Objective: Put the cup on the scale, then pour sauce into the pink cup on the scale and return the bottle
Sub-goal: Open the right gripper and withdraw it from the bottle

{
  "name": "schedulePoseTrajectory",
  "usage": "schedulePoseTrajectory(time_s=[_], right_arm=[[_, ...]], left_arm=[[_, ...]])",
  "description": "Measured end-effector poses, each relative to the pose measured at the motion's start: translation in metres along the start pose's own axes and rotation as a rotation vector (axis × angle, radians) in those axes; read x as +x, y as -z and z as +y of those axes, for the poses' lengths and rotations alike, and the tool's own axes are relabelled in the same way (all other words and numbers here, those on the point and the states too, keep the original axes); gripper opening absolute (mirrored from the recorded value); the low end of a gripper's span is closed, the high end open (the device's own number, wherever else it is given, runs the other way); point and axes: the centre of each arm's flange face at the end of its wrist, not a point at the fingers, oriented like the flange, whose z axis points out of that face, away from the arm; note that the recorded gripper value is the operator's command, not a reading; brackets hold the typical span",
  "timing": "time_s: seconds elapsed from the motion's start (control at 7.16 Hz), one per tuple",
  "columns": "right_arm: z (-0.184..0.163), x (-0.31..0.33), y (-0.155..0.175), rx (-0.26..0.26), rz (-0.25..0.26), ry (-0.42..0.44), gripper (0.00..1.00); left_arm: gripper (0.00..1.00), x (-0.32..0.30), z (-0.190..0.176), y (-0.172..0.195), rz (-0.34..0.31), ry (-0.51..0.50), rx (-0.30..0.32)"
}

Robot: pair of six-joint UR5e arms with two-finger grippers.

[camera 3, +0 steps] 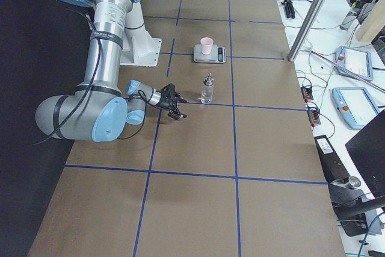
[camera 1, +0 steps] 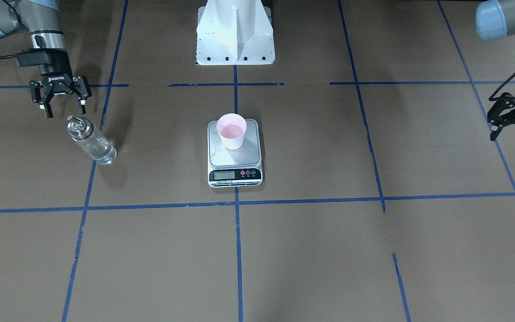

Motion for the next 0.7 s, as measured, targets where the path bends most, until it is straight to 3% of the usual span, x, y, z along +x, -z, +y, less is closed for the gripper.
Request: schedulePoseTrajectory(time_s=[0.28, 0.7], right_arm=[[-0.005, 0.028, -0.005, -0.021, -0.008, -0.001, 1.00], [-0.085, 0.056, -0.052, -0.105, 0.008, 0.013, 1.00]], left_arm=[[1.00, 0.000, 0.000, -0.001, 0.000, 0.001, -0.002], [1.00, -0.001, 0.003, -0.002, -0.001, 0.003, -0.005]])
